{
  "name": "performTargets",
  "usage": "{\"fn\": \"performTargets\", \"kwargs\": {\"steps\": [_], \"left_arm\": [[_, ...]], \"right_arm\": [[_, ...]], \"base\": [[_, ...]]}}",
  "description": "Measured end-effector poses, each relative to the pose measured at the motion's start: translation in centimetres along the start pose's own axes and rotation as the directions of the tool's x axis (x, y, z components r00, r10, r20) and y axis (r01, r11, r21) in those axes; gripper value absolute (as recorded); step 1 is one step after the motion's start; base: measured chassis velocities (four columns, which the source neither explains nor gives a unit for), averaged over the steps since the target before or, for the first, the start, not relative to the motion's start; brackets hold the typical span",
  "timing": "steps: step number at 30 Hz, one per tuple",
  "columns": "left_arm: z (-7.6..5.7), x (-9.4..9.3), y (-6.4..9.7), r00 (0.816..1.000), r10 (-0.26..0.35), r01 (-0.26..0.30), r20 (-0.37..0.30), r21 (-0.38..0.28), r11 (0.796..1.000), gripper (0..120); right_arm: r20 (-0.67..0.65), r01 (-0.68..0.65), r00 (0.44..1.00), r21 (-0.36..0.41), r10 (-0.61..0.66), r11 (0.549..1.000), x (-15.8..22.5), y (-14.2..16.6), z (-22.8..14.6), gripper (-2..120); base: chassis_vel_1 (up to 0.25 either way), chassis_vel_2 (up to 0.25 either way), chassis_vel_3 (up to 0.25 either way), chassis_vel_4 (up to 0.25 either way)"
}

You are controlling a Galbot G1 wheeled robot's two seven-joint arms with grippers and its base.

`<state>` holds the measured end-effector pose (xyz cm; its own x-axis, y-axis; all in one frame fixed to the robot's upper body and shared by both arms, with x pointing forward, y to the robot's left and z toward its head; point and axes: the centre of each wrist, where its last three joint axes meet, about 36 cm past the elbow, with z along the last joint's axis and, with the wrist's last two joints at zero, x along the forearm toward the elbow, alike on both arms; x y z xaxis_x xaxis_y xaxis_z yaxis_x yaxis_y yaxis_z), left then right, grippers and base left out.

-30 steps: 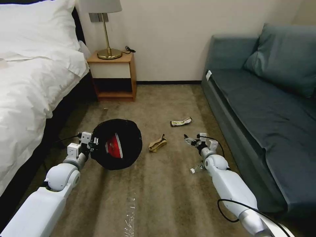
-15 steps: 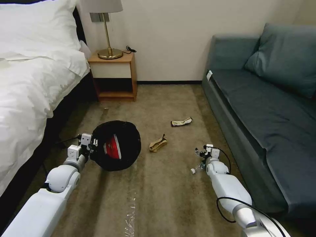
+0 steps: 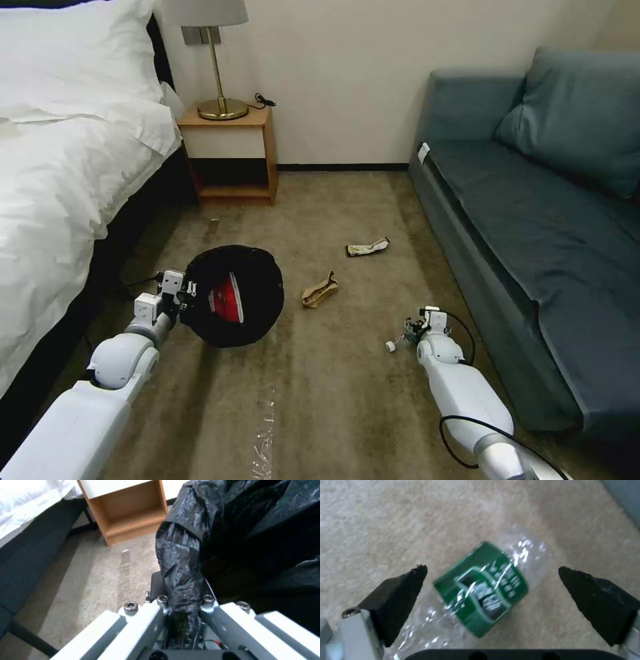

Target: Pick up the trash bin, then pick up the garbage on the floor and place it into the trash bin.

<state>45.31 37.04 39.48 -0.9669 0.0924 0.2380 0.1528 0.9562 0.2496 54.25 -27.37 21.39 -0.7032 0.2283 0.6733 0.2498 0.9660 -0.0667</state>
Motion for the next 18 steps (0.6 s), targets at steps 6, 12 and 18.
{"fn": "performTargets", "kwargs": {"steps": [6,12,18], "left_arm": [[0.1,-0.1,0.1,1.0,-0.001,0.001,-0.003,0.003,1.0,1],[0.1,-0.3,0.0,1.0,0.001,-0.001,-0.003,0.005,1.0,1],[0.2,-0.5,-0.6,1.0,0.011,-0.011,-0.002,0.011,1.0,1]], "right_arm": [[-0.023,0.02,1.0,-0.017,-0.021,1.0,-0.4,0.3,0.4,100],[-0.037,0.027,0.999,-0.029,-0.028,0.999,-0.6,-0.1,1.1,100],[-0.052,0.036,0.998,-0.049,-0.038,0.998,-1.0,-0.7,1.9,100]], "base": [[0.0,0.0,0.0,0.0],[0.0,0.0,0.0,0.0],[0.0,0.0,0.0,0.0]]}}
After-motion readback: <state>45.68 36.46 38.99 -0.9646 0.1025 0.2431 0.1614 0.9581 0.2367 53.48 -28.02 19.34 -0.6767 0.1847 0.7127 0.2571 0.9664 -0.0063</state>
